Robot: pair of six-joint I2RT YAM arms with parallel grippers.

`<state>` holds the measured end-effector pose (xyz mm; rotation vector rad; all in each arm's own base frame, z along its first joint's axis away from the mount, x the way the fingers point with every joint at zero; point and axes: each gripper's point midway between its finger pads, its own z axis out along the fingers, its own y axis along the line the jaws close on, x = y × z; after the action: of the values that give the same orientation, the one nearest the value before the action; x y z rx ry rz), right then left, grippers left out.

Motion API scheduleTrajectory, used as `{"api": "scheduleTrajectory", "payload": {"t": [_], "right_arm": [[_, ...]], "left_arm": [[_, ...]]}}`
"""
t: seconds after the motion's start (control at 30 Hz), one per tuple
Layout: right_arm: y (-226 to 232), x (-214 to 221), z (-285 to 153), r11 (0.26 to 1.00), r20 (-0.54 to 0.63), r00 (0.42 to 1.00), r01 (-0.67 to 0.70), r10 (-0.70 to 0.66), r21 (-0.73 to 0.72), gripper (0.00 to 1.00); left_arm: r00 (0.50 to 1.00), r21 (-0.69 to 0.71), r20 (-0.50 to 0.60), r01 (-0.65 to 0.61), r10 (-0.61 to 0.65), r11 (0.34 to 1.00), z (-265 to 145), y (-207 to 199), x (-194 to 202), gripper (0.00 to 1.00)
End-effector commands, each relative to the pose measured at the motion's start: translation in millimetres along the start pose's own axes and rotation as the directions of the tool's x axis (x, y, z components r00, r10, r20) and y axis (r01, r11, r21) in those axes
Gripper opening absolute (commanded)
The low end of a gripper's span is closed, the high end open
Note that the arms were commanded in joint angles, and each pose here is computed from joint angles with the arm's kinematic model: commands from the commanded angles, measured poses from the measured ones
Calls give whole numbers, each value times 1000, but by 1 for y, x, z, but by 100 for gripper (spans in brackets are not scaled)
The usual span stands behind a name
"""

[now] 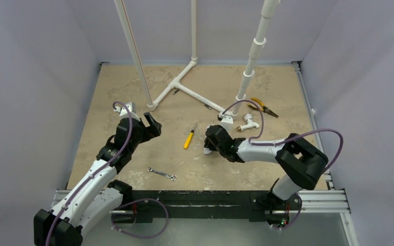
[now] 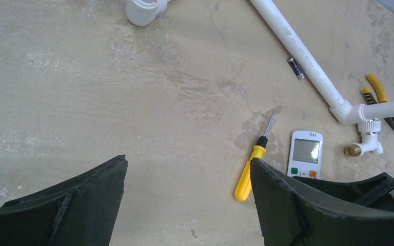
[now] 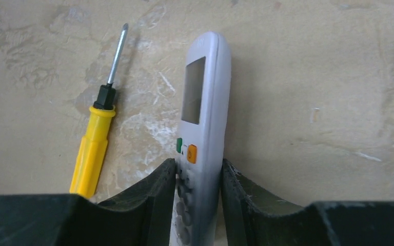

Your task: Load the batteries into the remote control

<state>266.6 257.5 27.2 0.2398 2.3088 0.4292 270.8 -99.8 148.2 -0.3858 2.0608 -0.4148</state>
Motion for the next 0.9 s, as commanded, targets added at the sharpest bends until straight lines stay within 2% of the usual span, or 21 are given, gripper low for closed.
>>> {"api": "scheduleTrajectory", "payload": {"t": [0.0,0.03,0.1,0.13,0.27,0.4,0.47,0.5,0.67,0.77,0.87], "right_arm": [[-57,62,-2,939,-211,953,263,-217,223,31],[-57,64,-1,928,-221,946,288,-237,236,28],[-56,68,-1,915,-232,936,319,-264,248,14],[-56,69,-1,912,-234,934,327,-271,249,11],[-52,68,-3,915,-223,929,342,-294,216,10],[-42,64,-10,923,-208,919,365,-336,123,13],[-34,61,-13,919,-184,908,391,-375,56,2],[-29,58,-15,910,-169,898,414,-406,14,0],[8,33,-38,818,6,834,543,-552,-189,0],[22,13,-51,734,143,766,642,-626,-224,0],[31,-6,-60,685,233,714,700,-660,-204,0]], "left_arm": [[1000,32,18,-9,9,999,1,-9,-5,86],[1000,32,18,-9,9,999,1,-9,-6,87],[1000,29,14,-10,9,1000,1,-8,-5,86],[1000,28,14,-10,10,1000,1,-8,-5,86],[1000,24,8,-9,8,1000,2,-8,-4,86],[1000,38,-2,-1,1,999,2,-14,-7,86],[1000,48,-20,14,-13,999,-1,-21,-10,86],[999,61,-39,24,-22,998,-2,-26,-11,86],[978,117,-173,134,-113,984,-14,-61,-16,85],[948,210,-276,223,-162,952,-22,-97,-18,82],[921,275,-338,293,-193,916,-26,-122,-23,78]]}}
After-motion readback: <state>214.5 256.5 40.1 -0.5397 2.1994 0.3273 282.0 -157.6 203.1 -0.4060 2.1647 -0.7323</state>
